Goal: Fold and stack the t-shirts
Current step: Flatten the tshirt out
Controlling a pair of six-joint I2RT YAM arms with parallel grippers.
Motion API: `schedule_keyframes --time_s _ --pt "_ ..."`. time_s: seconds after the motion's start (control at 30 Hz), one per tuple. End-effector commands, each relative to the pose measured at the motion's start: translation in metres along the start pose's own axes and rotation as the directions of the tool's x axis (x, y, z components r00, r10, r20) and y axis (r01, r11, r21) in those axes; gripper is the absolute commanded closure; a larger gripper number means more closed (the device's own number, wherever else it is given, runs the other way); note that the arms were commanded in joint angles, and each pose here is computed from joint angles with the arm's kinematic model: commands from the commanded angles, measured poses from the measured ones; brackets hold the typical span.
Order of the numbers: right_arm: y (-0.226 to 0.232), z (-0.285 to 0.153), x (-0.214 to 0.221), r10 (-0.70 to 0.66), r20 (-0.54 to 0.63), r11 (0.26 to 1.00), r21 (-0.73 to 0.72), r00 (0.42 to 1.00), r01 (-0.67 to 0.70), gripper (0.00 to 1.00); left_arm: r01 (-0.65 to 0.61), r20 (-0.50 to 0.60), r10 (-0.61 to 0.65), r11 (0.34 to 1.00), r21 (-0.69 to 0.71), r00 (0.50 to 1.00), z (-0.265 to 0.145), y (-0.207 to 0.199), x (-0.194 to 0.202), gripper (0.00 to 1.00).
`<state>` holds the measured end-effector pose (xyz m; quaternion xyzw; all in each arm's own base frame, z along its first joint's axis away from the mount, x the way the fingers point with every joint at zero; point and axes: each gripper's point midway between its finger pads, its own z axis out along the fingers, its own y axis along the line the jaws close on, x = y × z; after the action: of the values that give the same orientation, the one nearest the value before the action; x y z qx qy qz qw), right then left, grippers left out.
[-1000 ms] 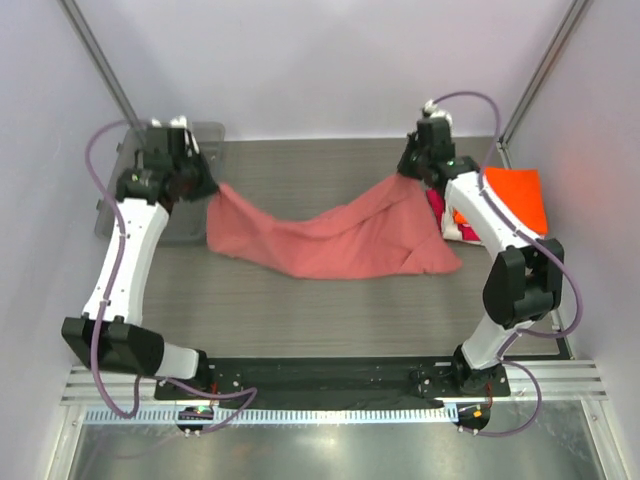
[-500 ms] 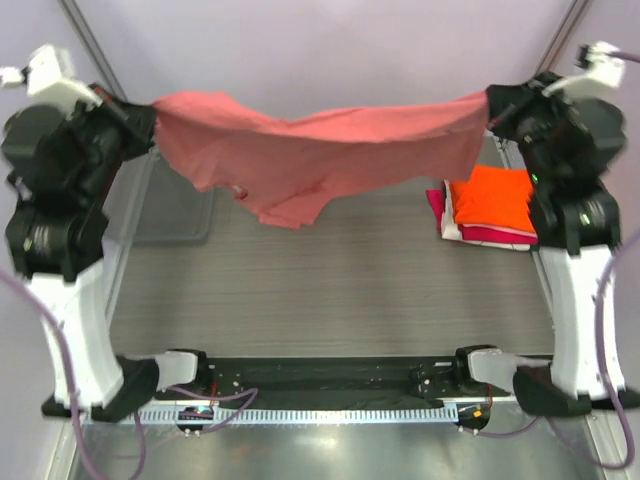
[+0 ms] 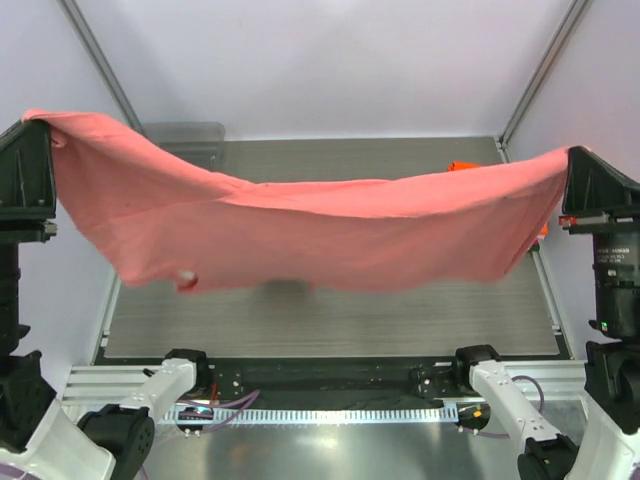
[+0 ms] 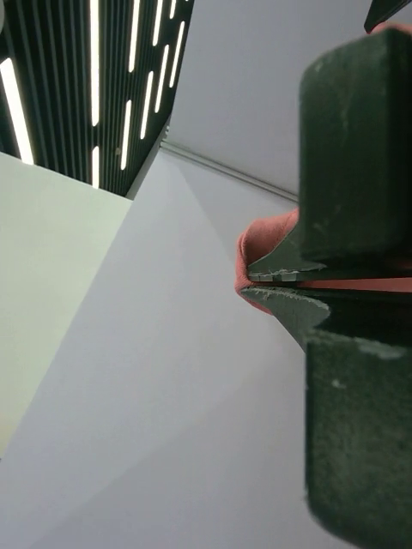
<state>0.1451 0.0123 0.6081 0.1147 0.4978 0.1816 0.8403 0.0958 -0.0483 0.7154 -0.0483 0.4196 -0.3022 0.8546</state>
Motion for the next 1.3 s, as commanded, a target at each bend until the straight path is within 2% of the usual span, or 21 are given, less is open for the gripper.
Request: schedule_keyframes --time_s 0.0,0.17,0.2,0.3,0.33,0.37,0.4,0.43,0.47,0.5,0.57,0.6,0.77,0.93,0.97,1.07,1.1,1.13,1.17,1.2,1.27 --pt "-0.017 0.037 0.05 0.025 -0.119 0.997 0.071 0.993 -0.016 0.99 0.032 -0.117 -0.042 0.996 -0.084 0.992 0.053 0.047 0.066 1.0" --pt "-0.04 0.075 0.126 0.09 -0.274 0.987 0.154 0.957 -0.049 0.99 0.015 -0.289 -0.093 0.965 -0.261 0.953 0.083 0.123 0.168 1.0" --pt "-0.047 0.088 0.154 0.096 -0.327 0.985 0.167 0.94 -0.042 0.99 0.004 -0.343 -0.115 0.952 -0.308 0.932 0.092 0.147 0.203 1.0" --pt "-0.056 0.11 0.187 0.119 -0.372 0.98 0.194 0.92 -0.048 0.99 -0.008 -0.403 -0.15 0.932 -0.363 0.903 0.11 0.178 0.247 1.0" --pt "-0.063 0.123 0.212 0.125 -0.417 0.977 0.211 0.9 -0.038 0.99 -0.006 -0.412 -0.155 0.931 -0.364 0.898 0.117 0.182 0.255 1.0" --pt "-0.062 0.131 0.219 0.128 -0.431 0.977 0.209 0.893 -0.039 0.99 -0.006 -0.416 -0.157 0.931 -0.364 0.896 0.123 0.186 0.258 1.0" --pt "-0.058 0.141 0.213 0.14 -0.416 0.977 0.204 0.898 -0.057 0.99 -0.002 -0.407 -0.153 0.934 -0.356 0.901 0.131 0.184 0.254 1.0" --pt "-0.061 0.154 0.233 0.151 -0.452 0.977 0.203 0.879 -0.064 0.99 0.004 -0.391 -0.144 0.941 -0.338 0.909 0.146 0.183 0.25 1.0" --pt "-0.06 0.161 0.234 0.161 -0.453 0.977 0.201 0.877 -0.075 0.99 0.008 -0.374 -0.135 0.947 -0.321 0.918 0.154 0.179 0.242 1.0" --pt "-0.057 0.176 0.217 0.167 -0.419 0.978 0.186 0.892 -0.096 0.99 0.008 -0.363 -0.124 0.952 -0.307 0.924 0.162 0.178 0.238 1.0" --pt "-0.052 0.196 0.229 0.212 -0.454 0.975 0.152 0.866 -0.159 0.99 0.018 -0.31 -0.101 0.965 -0.26 0.945 0.182 0.168 0.217 1.0" --pt "-0.051 0.208 0.217 0.24 -0.437 0.97 0.138 0.867 -0.199 0.99 0.02 -0.282 -0.088 0.972 -0.235 0.955 0.19 0.163 0.205 1.0" --pt "-0.042 0.219 0.192 0.265 -0.419 0.963 0.078 0.869 -0.256 0.99 0.031 -0.215 -0.07 0.983 -0.18 0.974 0.19 0.148 0.18 1.0" --pt "-0.028 0.193 0.183 0.257 -0.449 0.961 0.03 0.856 -0.273 0.99 0.042 -0.192 -0.067 0.99 -0.131 0.979 0.161 0.12 0.154 1.0" --pt "-0.024 0.185 0.179 0.251 -0.45 0.962 0.018 0.857 -0.272 0.99 0.042 -0.157 -0.058 0.994 -0.101 0.986 0.147 0.103 0.131 1.0" --pt "-0.017 0.153 0.172 0.242 -0.46 0.962 -0.001 0.854 -0.273 0.99 0.048 -0.188 -0.063 0.995 -0.082 0.98 0.124 0.093 0.134 1.0" --pt "-0.026 0.141 0.193 0.25 -0.498 0.962 0.03 0.83 -0.271 0.99 0.053 -0.212 -0.07 0.995 -0.084 0.975 0.106 0.091 0.139 1.0" --pt "-0.02 0.123 0.182 0.24 -0.486 0.963 0.01 0.84 -0.269 0.99 0.057 -0.231 -0.073 0.996 -0.074 0.97 0.096 0.088 0.143 1.0" --pt "-0.023 0.114 0.189 0.238 -0.499 0.964 0.018 0.833 -0.264 0.99 0.071 -0.265 -0.088 0.995 -0.072 0.96 0.086 0.09 0.156 1.0" --pt "-0.036 0.098 0.218 0.251 -0.548 0.964 0.064 0.798 -0.259 0.99 0.077 -0.284 -0.094 0.994 -0.073 0.954 0.073 0.089 0.162 1.0" --pt "-0.041 0.065 0.229 0.241 -0.569 0.967 0.072 0.786 -0.245 0.99 0.087 -0.362 -0.115 0.992 -0.09 0.925 0.033 0.096 0.194 1.0"
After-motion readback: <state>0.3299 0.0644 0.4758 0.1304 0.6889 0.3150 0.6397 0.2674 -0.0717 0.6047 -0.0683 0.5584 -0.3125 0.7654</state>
